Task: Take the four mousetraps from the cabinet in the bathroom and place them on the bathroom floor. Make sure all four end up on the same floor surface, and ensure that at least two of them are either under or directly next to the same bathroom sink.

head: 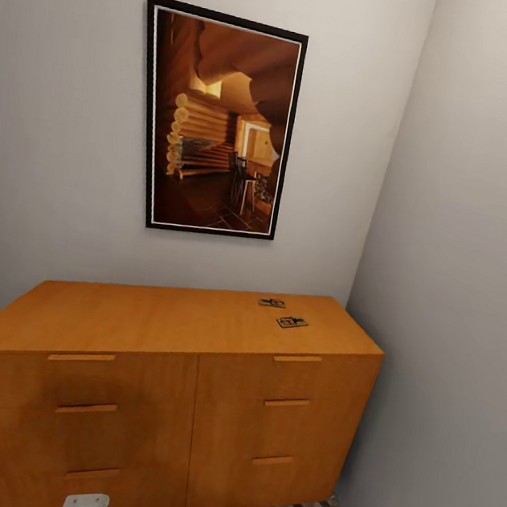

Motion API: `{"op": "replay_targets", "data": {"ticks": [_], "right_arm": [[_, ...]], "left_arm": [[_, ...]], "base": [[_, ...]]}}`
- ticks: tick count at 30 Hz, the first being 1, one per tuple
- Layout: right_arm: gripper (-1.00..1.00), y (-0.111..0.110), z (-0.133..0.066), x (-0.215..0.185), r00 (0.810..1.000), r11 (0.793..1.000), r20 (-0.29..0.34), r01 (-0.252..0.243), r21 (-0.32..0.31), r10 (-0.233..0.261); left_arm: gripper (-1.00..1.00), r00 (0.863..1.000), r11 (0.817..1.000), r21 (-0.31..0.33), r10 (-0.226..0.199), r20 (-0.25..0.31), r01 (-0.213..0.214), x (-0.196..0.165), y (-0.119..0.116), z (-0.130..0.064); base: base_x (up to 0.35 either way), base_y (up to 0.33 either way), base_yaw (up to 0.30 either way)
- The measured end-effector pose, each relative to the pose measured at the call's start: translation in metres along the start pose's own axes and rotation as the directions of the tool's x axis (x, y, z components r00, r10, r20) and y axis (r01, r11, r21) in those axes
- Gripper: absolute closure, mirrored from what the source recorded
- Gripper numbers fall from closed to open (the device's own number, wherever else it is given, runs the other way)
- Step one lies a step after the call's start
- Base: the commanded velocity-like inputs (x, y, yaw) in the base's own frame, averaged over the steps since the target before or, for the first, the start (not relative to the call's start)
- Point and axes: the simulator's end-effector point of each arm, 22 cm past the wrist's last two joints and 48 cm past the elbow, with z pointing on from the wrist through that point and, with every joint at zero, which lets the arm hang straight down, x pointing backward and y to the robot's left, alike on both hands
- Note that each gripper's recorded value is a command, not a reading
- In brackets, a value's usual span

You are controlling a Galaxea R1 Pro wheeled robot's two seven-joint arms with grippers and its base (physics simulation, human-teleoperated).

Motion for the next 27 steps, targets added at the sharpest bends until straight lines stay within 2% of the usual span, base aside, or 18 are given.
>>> {"op": "replay_targets", "data": {"ticks": [11, 19, 27], "right_arm": [[-1.0, 0.0047, -0.0002, -0.0002, 1.0, 1.0, 0.0, -0.001, -0.012, 0.001], [-1.0, 0.0076, -0.0003, -0.0004, 1.0, 1.0, 0.0, -0.001, -0.019, 0.001], [-1.0, 0.0032, -0.0001, 0.0001, 1.0, 1.0, 0.0, 0.001, -0.012, -0.001]], "left_arm": [[-1.0, 1.0, 1.0, 0.007, 0.002, 0.001, -0.002, -0.0004, -0.0016, 0.0], [-1.0, 1.0, 1.0, 0.014, 0.007, 0.024, -0.007, -0.0086, -0.0039, 0.0004], [-1.0, 1.0, 1.0, 0.021, -0.001, 0.022, 0.0, -0.0085, -0.005, 0.0005]], "base": [[0.0, 0.0, 0.0], [0.0, 0.0, 0.0], [0.0, 0.0, 0.0]]}}
